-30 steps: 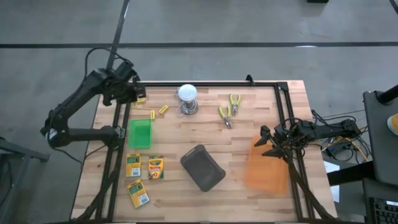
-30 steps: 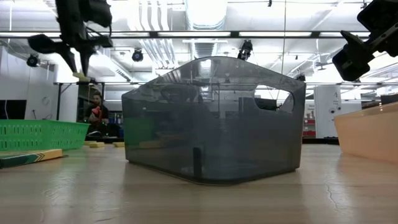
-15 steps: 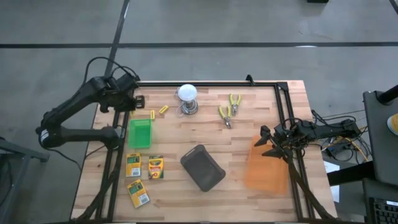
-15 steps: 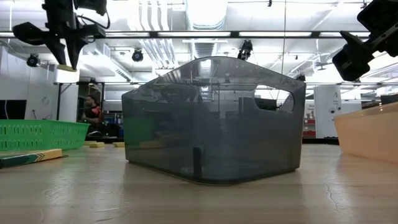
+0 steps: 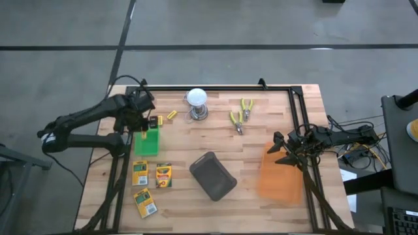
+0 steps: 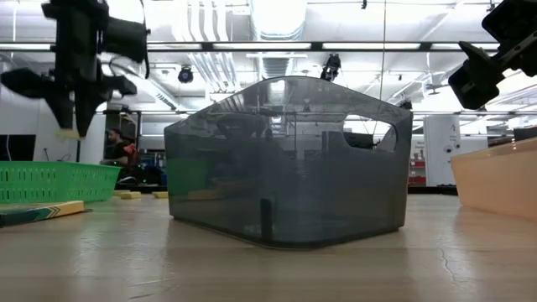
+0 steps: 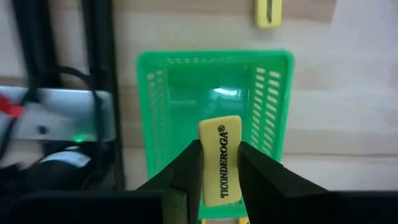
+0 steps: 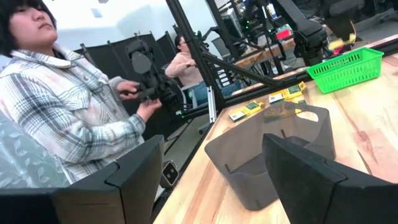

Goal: Pick & Place School Supplies
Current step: Put the yellow eraser into the green bin

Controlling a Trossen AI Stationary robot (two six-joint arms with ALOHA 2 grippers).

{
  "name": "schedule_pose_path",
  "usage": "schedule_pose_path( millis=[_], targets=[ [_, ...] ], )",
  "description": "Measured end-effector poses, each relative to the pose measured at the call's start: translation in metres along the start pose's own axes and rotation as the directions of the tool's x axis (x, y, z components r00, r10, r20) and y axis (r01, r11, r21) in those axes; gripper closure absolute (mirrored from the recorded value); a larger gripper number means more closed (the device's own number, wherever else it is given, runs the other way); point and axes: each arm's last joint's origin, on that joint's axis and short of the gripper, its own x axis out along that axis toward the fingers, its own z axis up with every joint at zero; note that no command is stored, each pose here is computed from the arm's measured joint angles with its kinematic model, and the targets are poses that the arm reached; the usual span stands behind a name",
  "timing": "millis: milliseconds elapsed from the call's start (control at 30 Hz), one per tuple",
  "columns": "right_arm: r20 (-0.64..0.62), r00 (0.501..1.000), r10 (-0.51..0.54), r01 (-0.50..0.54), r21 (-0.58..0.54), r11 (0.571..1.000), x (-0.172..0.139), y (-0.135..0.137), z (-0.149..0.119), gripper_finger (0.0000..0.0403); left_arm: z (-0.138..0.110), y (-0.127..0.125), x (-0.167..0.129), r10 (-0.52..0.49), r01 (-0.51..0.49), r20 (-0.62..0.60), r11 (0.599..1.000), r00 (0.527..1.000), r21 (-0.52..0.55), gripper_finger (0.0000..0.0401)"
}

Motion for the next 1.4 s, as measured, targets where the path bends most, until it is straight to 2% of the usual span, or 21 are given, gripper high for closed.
schedule_pose_path(
  millis=[200, 700, 1000, 1400],
  targets=[
    [0.000, 1.000, 0.000, 0.000, 0.000, 1.000, 0.000, 0.000, 0.000, 0.0141, 0.000, 0.002, 0.029, -0.017, 0.017, 0.009, 1.000, 1.000, -0.010, 0.0309],
    [0.000, 1.000, 0.000, 0.000, 0.000, 1.000, 0.000, 0.000, 0.000, 0.0135, -0.004, 0.010, 0.073, -0.049, 0.049, 0.026, 0.999, 0.998, -0.010, 0.0309],
    [-0.001, 1.000, 0.000, 0.000, 0.000, 1.000, 0.000, 0.000, 0.000, 0.0145, -0.005, 0.013, 0.081, -0.047, 0.047, 0.021, 0.999, 0.999, -0.005, 0.0309],
    [-0.001, 1.000, 0.000, 0.000, 0.000, 1.000, 0.000, 0.000, 0.000, 0.0136, -0.006, 0.013, 0.082, -0.047, 0.047, 0.007, 0.999, 0.999, -0.001, 0.0309]
  ],
)
